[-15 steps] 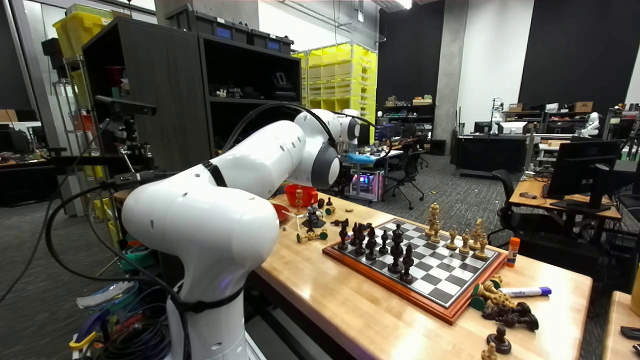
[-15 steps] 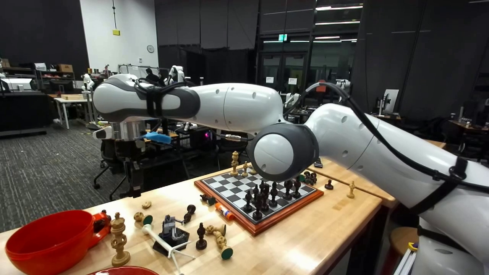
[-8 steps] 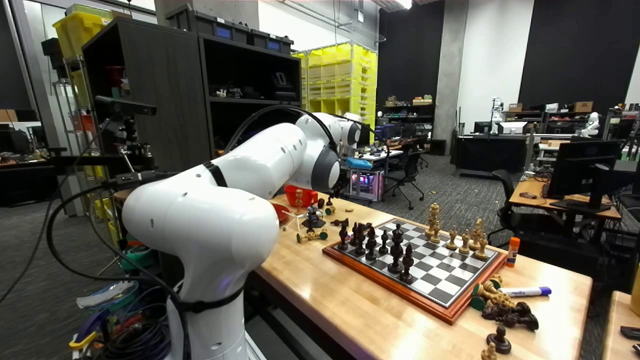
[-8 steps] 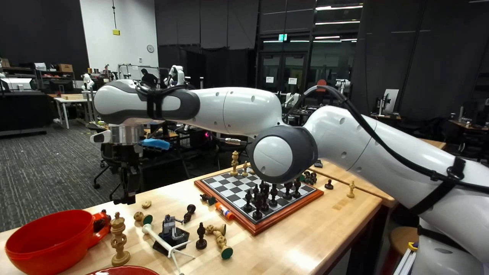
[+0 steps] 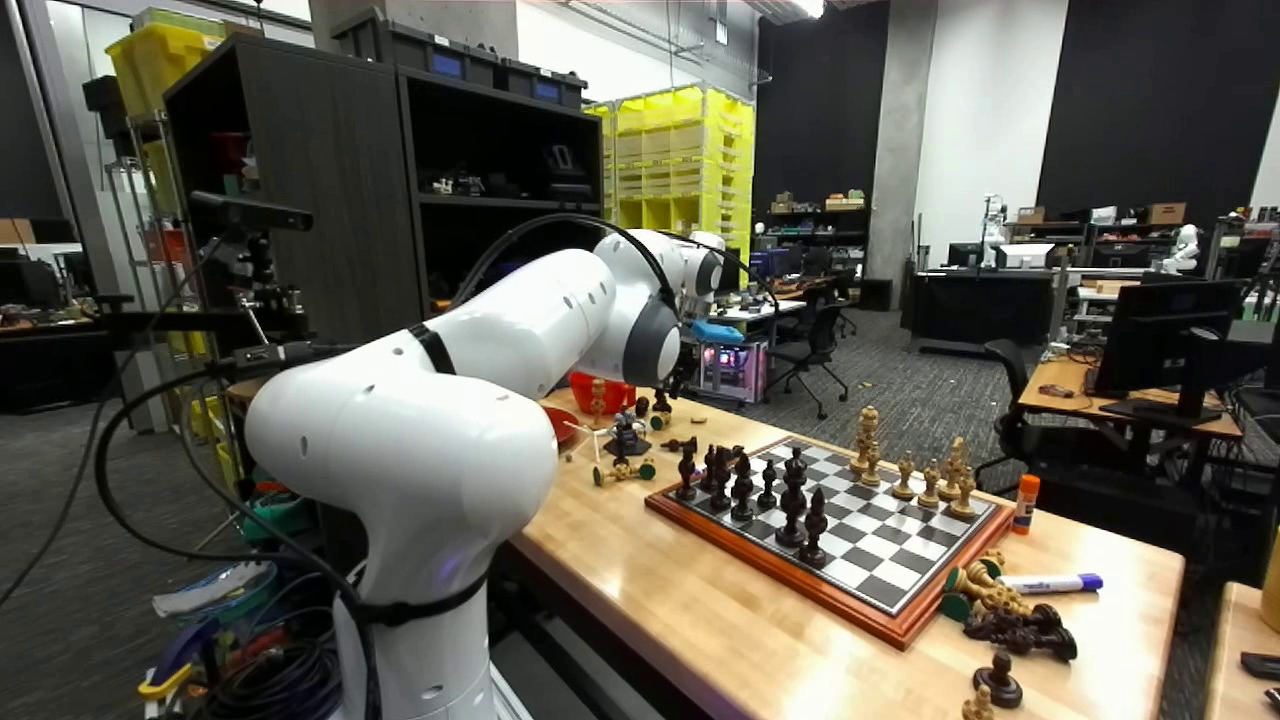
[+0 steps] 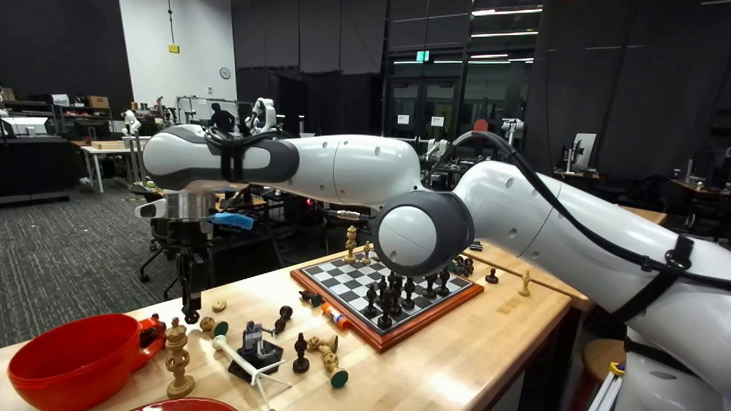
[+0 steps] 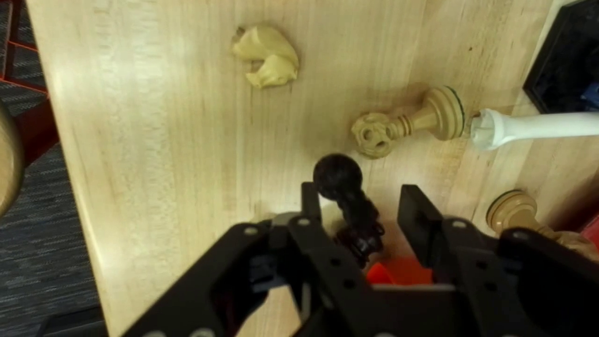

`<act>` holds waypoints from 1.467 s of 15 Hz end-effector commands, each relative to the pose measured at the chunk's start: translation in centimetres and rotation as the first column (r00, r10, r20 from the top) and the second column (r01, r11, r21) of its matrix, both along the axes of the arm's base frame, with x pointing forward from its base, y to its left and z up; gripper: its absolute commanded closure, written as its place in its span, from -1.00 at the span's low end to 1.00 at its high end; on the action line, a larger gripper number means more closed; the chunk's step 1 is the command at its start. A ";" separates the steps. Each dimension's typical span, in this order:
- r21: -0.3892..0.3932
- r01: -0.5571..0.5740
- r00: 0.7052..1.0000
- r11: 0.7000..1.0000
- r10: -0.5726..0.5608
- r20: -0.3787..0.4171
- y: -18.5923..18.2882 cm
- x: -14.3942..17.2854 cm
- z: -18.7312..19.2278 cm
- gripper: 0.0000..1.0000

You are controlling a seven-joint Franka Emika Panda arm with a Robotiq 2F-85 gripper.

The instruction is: Move a pawn on the table next to the glue stick to the left

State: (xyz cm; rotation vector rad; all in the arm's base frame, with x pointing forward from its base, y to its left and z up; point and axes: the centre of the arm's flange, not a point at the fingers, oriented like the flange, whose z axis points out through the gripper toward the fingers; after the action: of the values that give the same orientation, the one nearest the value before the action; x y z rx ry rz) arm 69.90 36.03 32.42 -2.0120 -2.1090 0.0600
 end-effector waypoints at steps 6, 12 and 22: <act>0.026 -0.008 1.000 1.000 0.008 0.000 1.0 3.9 1.1 -1.00; -0.063 0.082 0.997 0.995 -0.082 0.002 -0.9 4.3 1.6 -1.00; -0.277 0.548 0.836 0.789 -0.529 0.146 -9.1 0.7 8.4 -1.00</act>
State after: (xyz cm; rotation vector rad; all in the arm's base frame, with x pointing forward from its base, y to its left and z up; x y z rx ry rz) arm 72.37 28.07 36.29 -2.6120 -1.6920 0.2042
